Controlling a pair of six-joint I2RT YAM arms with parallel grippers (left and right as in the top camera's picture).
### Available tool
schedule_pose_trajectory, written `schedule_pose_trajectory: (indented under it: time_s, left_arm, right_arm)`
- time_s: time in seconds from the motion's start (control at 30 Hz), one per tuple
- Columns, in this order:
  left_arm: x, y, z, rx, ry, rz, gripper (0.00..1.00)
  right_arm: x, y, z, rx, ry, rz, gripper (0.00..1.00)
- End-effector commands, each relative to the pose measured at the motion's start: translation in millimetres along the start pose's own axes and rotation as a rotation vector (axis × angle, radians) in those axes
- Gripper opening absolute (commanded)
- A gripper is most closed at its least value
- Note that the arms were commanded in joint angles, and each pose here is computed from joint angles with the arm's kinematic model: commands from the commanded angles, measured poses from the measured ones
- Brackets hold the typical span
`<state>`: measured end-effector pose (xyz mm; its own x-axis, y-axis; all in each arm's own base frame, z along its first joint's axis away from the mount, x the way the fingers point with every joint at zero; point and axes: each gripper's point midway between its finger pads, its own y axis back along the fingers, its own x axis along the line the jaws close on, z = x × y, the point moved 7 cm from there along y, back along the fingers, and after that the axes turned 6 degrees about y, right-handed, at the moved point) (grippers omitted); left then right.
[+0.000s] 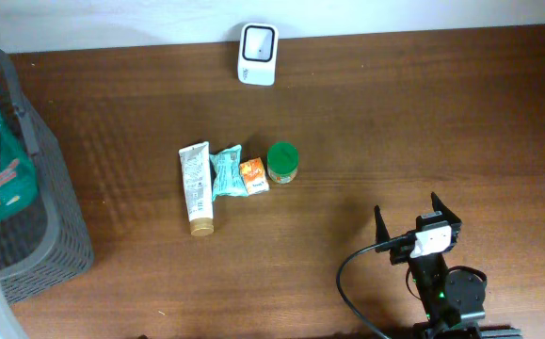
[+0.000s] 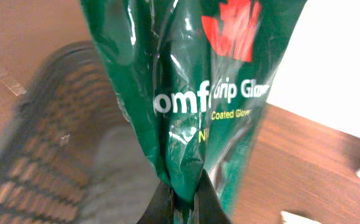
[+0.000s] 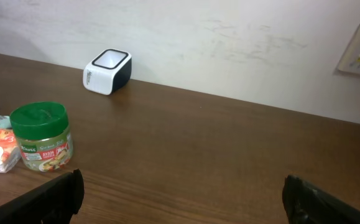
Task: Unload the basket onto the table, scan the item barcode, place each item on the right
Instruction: 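Carry the gloves packet out and lay it over the tube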
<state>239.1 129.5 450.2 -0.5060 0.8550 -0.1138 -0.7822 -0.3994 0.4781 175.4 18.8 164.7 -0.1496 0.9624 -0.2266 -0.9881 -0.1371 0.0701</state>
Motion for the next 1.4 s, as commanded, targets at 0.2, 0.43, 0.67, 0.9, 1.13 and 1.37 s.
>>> schedule_pose_trajectory:
  time_s: [0.2,0.43,0.67,0.9,1.13,1.37]
  left_arm:
    - [-99,24,-54,0.232,-0.2,-0.337,0.0]
    - [-144,-2,-95,0.456,-0.274,-0.412,0.0]
    - [-194,-55,-180,0.724,-0.229,-0.362,0.0]
    - [-223,-83,-239,0.821,-0.17,-0.313,0.0]
    - [-231,-101,-280,0.891,-0.2,-0.277,0.0]
    - [-227,-117,-297,0.891,-0.226,-0.221,0.3]
  right_arm:
    - [0,0,-2,0.001,-0.015,-0.001,0.98]
    - [0,0,-2,0.0,-0.015,-0.001,0.98]
    - [0,0,-2,0.001,-0.015,-0.001,0.98]
    - [0,0,-2,0.0,-0.015,-0.001,0.98]
    - [0,0,-2,0.0,-0.015,-0.001,0.98]
    - [0,0,-2,0.0,-0.015,-0.001,0.98]
